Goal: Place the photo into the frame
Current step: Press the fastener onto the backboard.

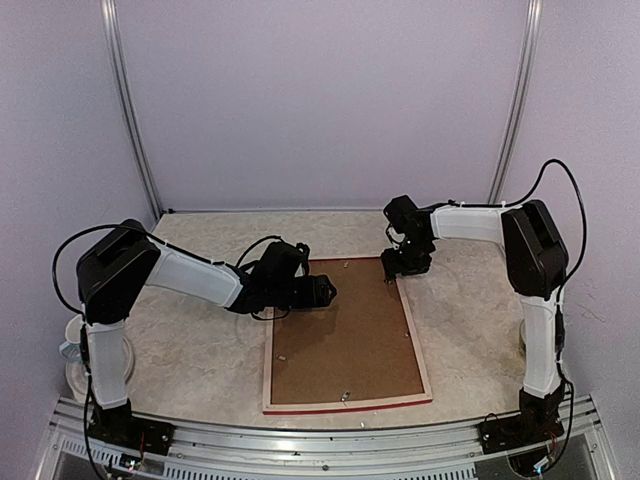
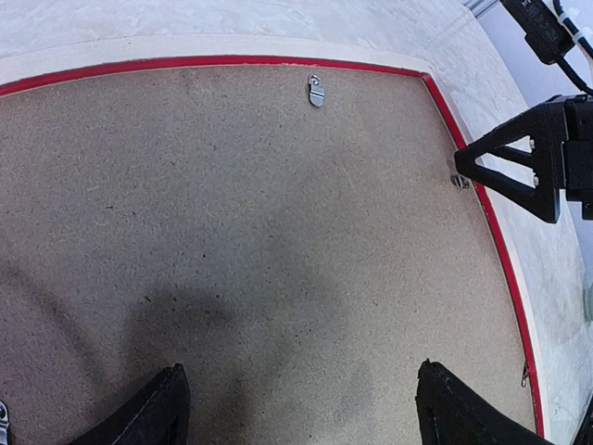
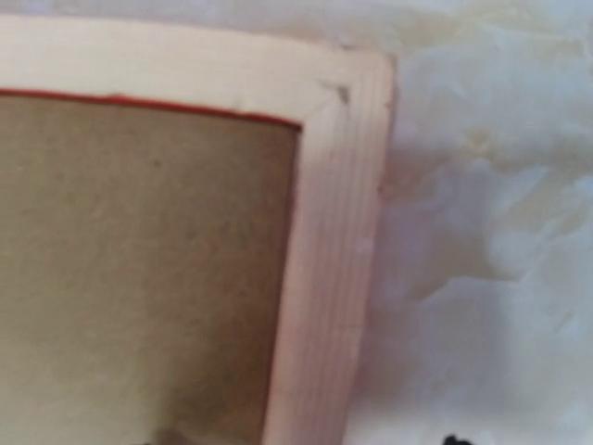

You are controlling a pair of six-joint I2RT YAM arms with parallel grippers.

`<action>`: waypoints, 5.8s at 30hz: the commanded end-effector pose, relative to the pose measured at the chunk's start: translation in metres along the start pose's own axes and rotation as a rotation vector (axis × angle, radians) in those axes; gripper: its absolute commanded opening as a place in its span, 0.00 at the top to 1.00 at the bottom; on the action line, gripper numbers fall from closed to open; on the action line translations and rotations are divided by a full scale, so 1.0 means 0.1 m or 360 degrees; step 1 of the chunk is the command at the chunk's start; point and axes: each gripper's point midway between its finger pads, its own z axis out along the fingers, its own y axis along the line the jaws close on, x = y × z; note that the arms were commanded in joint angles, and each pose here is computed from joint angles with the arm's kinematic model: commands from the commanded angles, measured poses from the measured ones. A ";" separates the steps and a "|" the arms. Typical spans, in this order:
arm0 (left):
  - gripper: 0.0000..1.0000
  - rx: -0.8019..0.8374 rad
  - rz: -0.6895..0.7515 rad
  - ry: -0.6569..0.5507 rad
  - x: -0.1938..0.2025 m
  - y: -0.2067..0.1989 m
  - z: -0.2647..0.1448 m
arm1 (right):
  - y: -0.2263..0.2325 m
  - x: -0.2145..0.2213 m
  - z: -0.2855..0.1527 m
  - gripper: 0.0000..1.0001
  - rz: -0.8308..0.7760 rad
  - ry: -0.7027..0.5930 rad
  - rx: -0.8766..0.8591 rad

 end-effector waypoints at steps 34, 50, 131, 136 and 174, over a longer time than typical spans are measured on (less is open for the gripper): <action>0.16 -0.0046 -0.0020 0.0098 0.22 0.12 -0.01 | -0.03 0.14 0.04 0.35 -0.0105 0.0065 -0.0002; 0.16 -0.0046 -0.0010 0.0089 0.17 0.10 -0.02 | -0.07 0.16 0.14 0.40 -0.0094 0.0093 0.0027; 0.16 -0.0055 -0.0030 0.0089 0.22 0.15 -0.04 | -0.21 -0.17 -0.29 0.36 0.0191 -0.0056 -0.0021; 0.16 -0.0056 -0.0027 0.0088 0.22 0.16 -0.05 | -0.21 -0.10 -0.16 0.37 0.0180 -0.0002 -0.0012; 0.16 -0.0051 -0.0026 0.0088 0.18 0.12 -0.02 | -0.20 0.24 0.16 0.63 0.0114 0.0152 -0.0003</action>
